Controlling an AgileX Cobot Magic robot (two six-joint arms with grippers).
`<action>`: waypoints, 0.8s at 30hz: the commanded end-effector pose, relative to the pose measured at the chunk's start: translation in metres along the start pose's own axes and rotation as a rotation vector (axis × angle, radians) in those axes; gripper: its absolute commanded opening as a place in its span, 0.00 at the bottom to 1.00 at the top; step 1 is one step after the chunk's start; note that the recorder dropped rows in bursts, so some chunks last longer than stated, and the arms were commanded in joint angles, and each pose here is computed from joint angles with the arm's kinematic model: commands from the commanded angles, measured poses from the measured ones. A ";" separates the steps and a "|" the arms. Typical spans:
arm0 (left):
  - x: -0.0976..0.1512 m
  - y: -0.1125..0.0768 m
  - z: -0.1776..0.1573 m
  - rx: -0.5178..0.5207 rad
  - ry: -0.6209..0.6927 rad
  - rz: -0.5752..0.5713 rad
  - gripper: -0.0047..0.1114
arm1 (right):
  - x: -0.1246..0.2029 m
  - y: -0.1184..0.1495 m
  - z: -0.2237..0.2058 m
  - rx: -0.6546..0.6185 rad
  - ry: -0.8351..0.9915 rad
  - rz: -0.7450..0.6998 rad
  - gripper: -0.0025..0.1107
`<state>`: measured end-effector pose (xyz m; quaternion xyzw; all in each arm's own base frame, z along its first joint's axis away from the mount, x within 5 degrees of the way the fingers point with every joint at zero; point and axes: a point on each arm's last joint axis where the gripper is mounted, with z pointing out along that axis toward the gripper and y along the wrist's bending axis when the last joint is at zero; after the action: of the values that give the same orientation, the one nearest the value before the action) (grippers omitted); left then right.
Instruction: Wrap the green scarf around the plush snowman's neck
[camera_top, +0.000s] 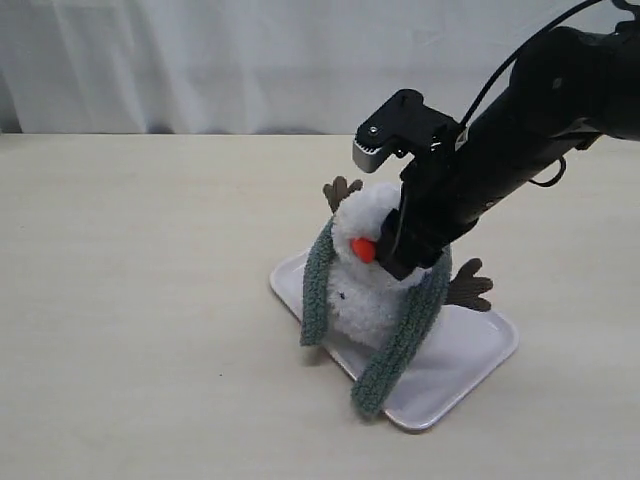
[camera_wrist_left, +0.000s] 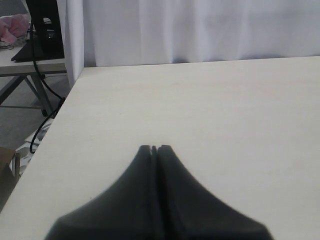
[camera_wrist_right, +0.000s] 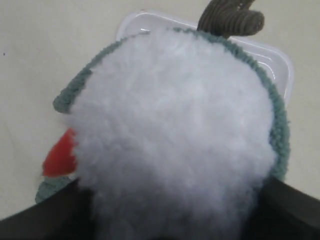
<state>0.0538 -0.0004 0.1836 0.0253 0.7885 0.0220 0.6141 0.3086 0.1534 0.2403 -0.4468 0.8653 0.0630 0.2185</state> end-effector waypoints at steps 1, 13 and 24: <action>0.000 0.000 0.000 -0.002 -0.012 0.001 0.04 | 0.004 0.002 -0.001 -0.041 0.037 -0.404 0.06; 0.000 0.000 0.000 -0.002 -0.012 0.001 0.04 | 0.009 -0.014 0.002 0.083 0.156 -0.811 0.06; 0.000 0.000 0.000 -0.002 -0.012 0.001 0.04 | 0.003 -0.016 0.003 0.138 0.096 -0.794 0.06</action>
<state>0.0538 -0.0004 0.1836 0.0253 0.7885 0.0220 0.6141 0.3189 0.1429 0.2365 -0.7425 0.6296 -0.1016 0.2050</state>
